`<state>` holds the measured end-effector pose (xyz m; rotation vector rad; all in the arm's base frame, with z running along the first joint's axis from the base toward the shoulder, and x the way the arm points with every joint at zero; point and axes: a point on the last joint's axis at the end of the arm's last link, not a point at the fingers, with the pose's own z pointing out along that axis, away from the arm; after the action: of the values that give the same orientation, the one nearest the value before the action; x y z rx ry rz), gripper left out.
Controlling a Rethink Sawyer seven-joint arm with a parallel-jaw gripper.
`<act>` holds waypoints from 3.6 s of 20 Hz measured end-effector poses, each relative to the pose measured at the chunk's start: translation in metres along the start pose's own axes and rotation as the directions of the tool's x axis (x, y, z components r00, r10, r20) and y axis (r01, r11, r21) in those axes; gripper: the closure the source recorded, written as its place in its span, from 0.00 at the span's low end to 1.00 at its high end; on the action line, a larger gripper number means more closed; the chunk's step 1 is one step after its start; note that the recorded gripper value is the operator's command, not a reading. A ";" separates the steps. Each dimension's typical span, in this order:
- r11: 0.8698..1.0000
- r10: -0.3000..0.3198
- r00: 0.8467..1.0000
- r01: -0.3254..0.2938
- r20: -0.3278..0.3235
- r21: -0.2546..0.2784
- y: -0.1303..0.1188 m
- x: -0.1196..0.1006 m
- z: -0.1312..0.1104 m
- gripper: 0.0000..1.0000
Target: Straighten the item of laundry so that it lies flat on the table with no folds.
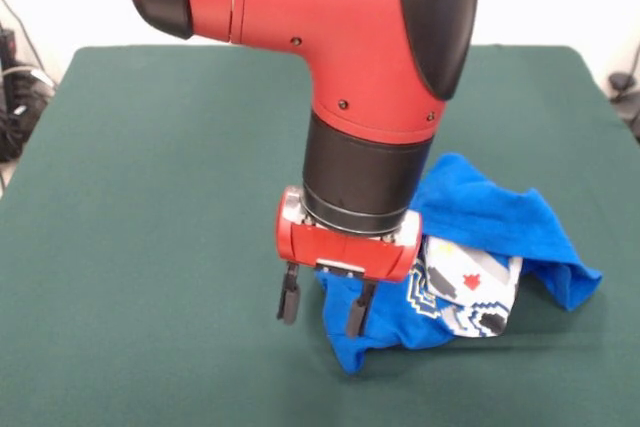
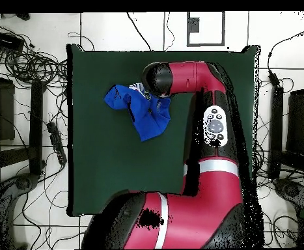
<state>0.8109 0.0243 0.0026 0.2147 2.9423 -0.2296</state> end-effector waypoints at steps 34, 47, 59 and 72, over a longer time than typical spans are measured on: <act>0.999 -0.034 0.998 0.033 -0.049 -0.018 0.018 0.042 0.024 1.00; 0.999 -0.039 0.999 0.039 0.009 -0.029 0.021 0.037 0.026 1.00; 0.998 -0.057 0.998 0.057 0.017 -0.001 0.021 0.037 0.003 1.00; 1.000 0.020 1.000 -0.020 -0.016 -0.019 0.031 -0.003 -0.111 1.00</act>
<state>0.8004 0.0728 0.1065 0.2441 2.9549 -0.1985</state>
